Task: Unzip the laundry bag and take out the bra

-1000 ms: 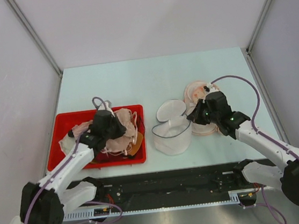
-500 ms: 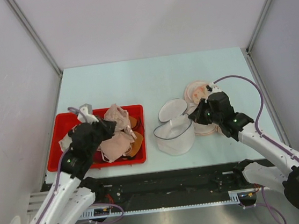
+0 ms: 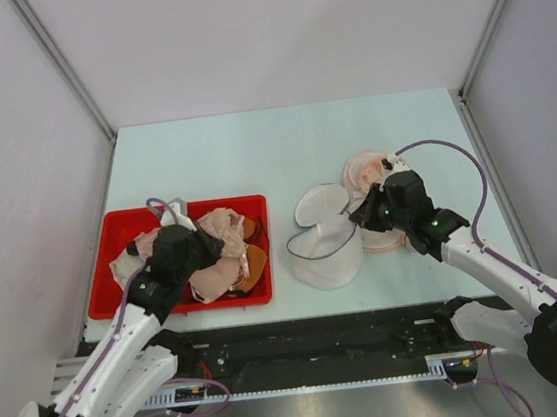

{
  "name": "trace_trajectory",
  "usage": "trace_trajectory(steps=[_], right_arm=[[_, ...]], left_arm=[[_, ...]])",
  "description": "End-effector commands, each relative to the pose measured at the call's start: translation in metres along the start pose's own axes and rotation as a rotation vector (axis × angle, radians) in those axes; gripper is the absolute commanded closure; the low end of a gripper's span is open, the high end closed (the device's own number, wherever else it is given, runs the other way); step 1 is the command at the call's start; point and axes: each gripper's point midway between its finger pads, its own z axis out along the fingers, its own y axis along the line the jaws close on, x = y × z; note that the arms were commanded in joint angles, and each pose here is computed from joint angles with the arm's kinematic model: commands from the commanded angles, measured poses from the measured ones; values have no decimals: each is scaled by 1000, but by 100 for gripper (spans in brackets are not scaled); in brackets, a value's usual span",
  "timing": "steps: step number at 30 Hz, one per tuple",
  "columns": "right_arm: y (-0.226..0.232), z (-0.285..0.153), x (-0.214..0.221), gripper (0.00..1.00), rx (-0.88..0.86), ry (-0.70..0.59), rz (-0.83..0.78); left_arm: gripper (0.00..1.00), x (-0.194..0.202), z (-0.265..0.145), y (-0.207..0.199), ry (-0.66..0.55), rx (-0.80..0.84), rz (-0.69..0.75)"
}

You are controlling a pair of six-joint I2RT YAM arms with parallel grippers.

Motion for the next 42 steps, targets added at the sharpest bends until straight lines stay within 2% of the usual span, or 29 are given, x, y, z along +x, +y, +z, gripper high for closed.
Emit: trace_trajectory(steps=[1,2,4,5,8,9,14,17,19,22,23,24,26,28,29,31,33,35,36,38,39,40,41,42], right_arm=[[6,-6,-11,100,-17,-47,-18],[7,-7,-12,100,-21,-52,-16],[11,-10,-17,100,-40,-68,-11],[13,-12,-18,100,-46,-75,-9],[20,-18,-25,100,-68,-86,-13],[22,-19,-25,100,-72,-82,-20],[40,-39,-40,100,-112,-106,-63],[59,-56,-65,100,-149,-176,-81],[63,-60,-76,100,-153,-214,-93],[67,-60,-96,100,-148,-263,-123],[64,-51,-97,100,-141,-242,-129],[67,-52,-114,100,-148,-281,-135],[63,-38,-125,100,-142,-274,-129],[59,-34,-154,100,-156,-332,-86],[59,-21,-155,100,-180,-301,-69],[75,-17,-176,100,-229,-346,-63],[86,4,-175,100,-237,-322,-79],[115,14,-176,100,-291,-328,-123],[111,38,-168,100,-272,-284,-121],[126,49,-174,100,-303,-252,-108],[119,71,-170,95,-281,-216,-97],[116,75,-170,83,-260,-188,-88],[116,77,-175,57,-246,-189,-80],[116,77,-177,42,-241,-197,-79]], left_arm=[[100,32,24,5,88,9,-72],[92,40,30,7,113,1,-77],[68,43,32,7,131,-2,-85],[43,39,30,6,130,-6,-83],[17,8,16,-1,46,-14,-51],[14,-9,6,-6,-14,-3,-41],[9,-96,-53,-36,-282,60,30],[8,-128,-81,-43,-394,70,56],[6,-135,-84,-42,-415,53,65],[5,-130,-75,-45,-387,61,65],[4,-127,-71,-46,-371,68,58],[4,-125,-69,-49,-364,83,54],[4,-118,-64,-51,-335,100,50],[4,-114,-62,-50,-322,98,47],[4,-112,-62,-48,-316,93,43],[4,-108,-61,-45,-306,87,42],[4,-107,-64,-43,-304,82,39],[4,-107,-66,-42,-307,79,37],[2,-104,-66,-41,-296,77,38],[0,-101,-66,-41,-287,83,34],[0,-97,-66,-41,-277,92,30],[0,-95,-65,-42,-269,100,27],[0,-94,-66,-43,-266,105,28],[0,-91,-67,-42,-260,106,31]])
